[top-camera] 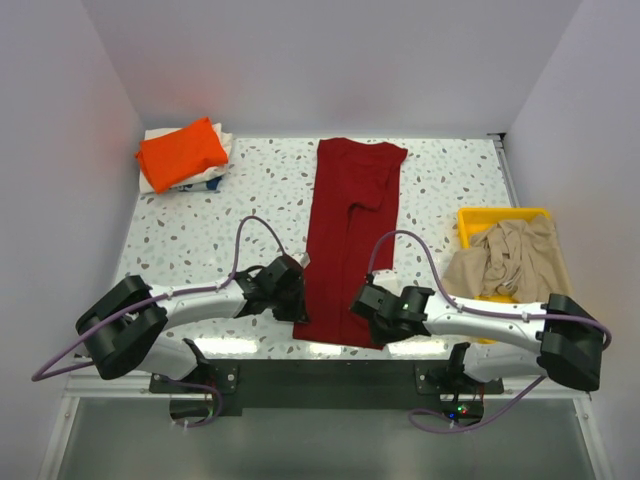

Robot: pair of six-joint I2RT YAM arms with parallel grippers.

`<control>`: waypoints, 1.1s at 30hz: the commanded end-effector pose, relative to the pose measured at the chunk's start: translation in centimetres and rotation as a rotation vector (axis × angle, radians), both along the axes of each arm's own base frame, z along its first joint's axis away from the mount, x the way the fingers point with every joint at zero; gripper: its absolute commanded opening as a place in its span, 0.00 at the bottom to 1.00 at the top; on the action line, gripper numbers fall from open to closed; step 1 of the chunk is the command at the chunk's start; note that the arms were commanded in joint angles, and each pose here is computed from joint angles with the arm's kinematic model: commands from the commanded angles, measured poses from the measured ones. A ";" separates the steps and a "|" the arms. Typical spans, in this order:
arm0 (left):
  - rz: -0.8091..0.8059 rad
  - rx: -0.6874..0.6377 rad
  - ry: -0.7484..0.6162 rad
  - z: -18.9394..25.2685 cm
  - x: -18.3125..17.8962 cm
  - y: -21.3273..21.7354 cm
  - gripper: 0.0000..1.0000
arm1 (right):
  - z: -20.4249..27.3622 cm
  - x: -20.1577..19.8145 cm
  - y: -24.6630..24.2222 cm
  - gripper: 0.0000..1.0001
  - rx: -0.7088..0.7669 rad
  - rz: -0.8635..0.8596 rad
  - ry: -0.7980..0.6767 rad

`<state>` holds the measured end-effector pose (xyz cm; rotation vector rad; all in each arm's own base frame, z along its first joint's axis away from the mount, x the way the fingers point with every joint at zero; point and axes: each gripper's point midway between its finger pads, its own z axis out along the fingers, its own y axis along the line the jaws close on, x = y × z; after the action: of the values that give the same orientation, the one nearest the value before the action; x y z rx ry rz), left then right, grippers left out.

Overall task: Fold and stack the t-shirts
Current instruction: Fold the tshirt

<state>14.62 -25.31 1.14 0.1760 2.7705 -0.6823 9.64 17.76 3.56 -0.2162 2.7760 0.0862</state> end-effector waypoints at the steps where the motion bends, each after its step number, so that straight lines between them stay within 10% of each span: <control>1: 0.018 0.163 0.048 -2.4 -1.5 3.6 0.00 | 1.0 1.7 2.5 0.35 0.060 0.000 -0.069; 13: 0.018 0.163 0.046 -2.4 -1.5 3.6 0.00 | -0.7 1.0 3.2 0.31 0.096 0.005 -0.027; 20: 0.020 0.163 0.050 -2.5 -1.6 3.7 0.00 | -0.4 0.6 1.7 0.03 0.068 -0.015 -0.030; 33: 0.029 0.162 0.050 -2.4 -1.5 3.7 0.00 | 1.2 -0.2 -1.7 0.00 0.011 -0.029 -0.036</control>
<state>14.64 -25.28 1.14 0.1728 2.7697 -0.6798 9.61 17.68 4.50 -0.1898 2.7426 0.1648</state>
